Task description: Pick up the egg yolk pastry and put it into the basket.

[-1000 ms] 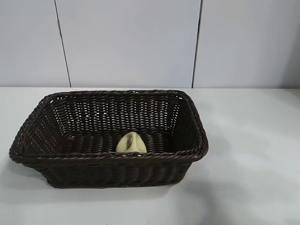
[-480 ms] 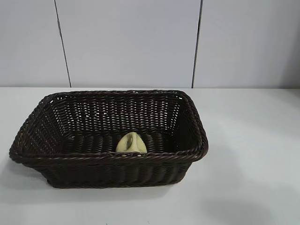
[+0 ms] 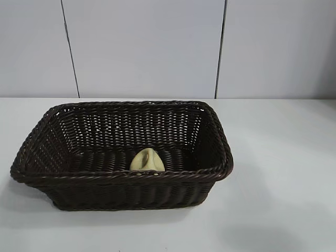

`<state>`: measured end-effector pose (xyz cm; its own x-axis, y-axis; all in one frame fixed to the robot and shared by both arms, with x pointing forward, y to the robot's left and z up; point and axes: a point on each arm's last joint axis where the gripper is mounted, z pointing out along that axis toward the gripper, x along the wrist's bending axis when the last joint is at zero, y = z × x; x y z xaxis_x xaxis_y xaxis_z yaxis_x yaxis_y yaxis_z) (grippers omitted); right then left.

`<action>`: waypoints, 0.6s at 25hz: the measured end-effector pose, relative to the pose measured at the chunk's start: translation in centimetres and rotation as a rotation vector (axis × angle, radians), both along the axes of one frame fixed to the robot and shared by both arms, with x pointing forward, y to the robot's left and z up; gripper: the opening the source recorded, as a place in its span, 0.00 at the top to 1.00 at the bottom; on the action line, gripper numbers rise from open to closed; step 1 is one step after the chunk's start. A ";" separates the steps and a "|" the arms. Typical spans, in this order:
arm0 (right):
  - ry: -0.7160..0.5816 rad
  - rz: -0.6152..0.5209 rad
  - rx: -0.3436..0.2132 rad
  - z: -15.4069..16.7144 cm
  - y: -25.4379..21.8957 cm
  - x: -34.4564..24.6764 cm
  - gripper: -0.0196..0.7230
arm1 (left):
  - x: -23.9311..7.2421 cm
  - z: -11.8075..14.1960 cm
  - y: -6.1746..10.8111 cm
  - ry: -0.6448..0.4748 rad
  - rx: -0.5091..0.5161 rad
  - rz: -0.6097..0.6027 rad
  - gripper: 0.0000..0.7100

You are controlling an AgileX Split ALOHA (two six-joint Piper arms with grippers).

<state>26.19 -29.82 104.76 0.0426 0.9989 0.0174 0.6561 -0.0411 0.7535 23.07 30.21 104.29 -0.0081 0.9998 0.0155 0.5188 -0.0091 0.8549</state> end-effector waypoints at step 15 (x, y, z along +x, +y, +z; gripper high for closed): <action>-0.213 0.052 -0.002 0.1 0.1 -3.3 0.21 | 0.0 0.0 0.0 0.000 0.000 0.000 0.15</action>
